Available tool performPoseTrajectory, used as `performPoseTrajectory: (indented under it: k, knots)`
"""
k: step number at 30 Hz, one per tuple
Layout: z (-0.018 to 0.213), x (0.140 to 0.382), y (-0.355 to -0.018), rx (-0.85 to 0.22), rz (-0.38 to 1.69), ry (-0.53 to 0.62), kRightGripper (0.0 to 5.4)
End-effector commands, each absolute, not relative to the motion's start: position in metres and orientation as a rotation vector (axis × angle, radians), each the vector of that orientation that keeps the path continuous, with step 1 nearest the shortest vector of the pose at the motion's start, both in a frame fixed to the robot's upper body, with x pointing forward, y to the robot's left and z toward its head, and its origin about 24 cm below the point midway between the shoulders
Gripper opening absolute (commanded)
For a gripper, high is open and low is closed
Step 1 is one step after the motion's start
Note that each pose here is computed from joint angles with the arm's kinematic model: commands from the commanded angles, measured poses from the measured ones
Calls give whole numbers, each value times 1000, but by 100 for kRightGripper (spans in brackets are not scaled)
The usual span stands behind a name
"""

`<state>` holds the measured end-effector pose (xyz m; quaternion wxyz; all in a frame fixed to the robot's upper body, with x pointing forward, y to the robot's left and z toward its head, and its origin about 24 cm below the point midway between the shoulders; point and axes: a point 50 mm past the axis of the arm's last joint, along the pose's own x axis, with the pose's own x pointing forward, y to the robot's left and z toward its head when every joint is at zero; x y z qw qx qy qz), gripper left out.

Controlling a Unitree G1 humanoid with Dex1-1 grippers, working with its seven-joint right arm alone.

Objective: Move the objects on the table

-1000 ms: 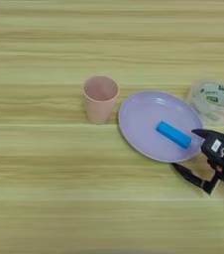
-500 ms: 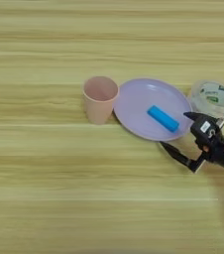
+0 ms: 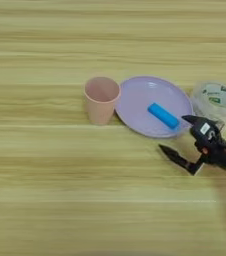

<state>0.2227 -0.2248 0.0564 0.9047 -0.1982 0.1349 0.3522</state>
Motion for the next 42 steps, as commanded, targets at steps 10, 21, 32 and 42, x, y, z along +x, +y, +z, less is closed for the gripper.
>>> performPoseTrajectory:
  k: [10, 21, 32, 42]
  knots:
    - [104, 244, -230, -362, 636, 76, 537]
    - [112, 285, -215, -288, 546, 127, 537]
    - [97, 291, -201, -369, 579, 232, 537]
    - [82, 306, -204, -412, 543, 294, 537]
